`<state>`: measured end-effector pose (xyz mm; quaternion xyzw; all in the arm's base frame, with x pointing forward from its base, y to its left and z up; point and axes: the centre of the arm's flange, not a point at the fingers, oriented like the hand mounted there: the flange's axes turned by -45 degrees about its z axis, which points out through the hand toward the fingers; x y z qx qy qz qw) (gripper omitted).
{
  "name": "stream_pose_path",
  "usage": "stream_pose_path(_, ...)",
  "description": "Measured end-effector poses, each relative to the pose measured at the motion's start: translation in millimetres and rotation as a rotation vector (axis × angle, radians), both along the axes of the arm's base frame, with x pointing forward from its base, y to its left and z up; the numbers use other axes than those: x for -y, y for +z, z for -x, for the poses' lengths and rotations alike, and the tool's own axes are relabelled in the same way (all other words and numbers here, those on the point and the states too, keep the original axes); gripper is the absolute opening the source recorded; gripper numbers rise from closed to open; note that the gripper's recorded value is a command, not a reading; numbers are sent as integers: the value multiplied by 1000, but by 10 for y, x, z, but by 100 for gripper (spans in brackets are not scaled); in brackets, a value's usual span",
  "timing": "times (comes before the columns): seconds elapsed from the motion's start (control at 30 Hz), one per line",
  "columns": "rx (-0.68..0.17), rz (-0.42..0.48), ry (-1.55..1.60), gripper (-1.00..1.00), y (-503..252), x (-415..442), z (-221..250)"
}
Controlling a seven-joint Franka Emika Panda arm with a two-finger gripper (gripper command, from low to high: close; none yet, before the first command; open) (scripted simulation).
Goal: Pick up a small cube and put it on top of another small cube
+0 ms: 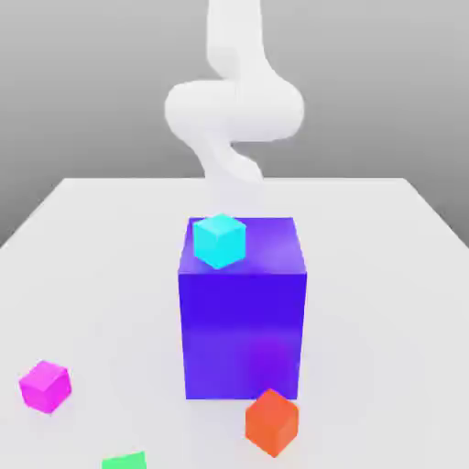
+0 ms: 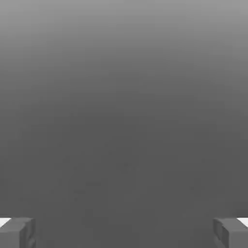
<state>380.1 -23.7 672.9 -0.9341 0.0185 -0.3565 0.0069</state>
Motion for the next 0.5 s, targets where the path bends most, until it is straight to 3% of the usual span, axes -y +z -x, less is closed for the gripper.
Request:
stream_pose_path(0.23, -197, -48, -69, 0, -1235, 726, -664)
stream_pose_path(0.5, -411, -95, -171, 0, -2765, 1551, -811)
